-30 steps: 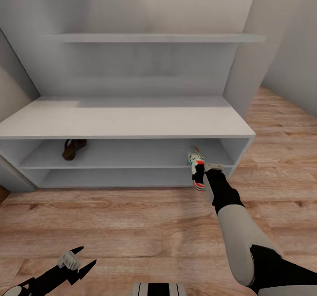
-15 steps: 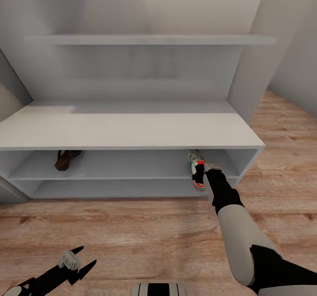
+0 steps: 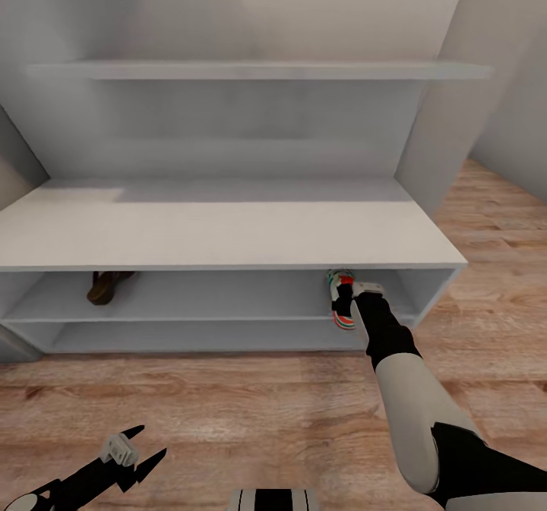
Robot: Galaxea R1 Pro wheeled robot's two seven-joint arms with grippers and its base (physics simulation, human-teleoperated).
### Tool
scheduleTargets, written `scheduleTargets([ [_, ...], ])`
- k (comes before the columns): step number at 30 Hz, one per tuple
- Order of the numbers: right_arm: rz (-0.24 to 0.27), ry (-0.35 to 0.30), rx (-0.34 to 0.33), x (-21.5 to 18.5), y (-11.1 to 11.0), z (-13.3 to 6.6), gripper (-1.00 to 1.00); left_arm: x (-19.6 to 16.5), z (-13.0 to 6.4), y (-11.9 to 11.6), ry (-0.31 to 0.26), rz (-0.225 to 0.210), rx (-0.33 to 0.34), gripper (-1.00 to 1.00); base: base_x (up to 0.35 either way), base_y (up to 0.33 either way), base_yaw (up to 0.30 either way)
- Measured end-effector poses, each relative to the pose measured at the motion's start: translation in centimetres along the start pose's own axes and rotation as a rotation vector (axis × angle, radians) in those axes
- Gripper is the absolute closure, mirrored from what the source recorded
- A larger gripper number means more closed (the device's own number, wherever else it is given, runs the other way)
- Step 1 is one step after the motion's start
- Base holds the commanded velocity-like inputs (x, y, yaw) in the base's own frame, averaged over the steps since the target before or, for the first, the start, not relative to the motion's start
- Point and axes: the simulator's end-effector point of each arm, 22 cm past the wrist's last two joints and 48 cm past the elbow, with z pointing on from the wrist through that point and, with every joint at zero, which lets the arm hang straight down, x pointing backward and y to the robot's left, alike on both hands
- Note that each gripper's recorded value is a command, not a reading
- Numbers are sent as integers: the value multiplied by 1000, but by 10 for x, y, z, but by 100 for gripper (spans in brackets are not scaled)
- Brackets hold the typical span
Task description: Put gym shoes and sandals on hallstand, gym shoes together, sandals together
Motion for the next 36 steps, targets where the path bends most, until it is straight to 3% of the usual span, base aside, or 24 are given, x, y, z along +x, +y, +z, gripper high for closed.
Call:
scheduleTargets([
  [33, 0, 0, 1, 0, 0, 0, 100, 0, 0, 0, 1, -1, 0, -100, 96, 0, 0],
  [34, 0, 0, 1, 0, 0, 0, -100, 0, 0, 0, 1, -1, 0, -100, 7, 0, 0],
  [36, 0, 0, 2, 0, -1, 0, -100, 0, 0, 0, 1, -1, 0, -100, 2, 0, 0],
])
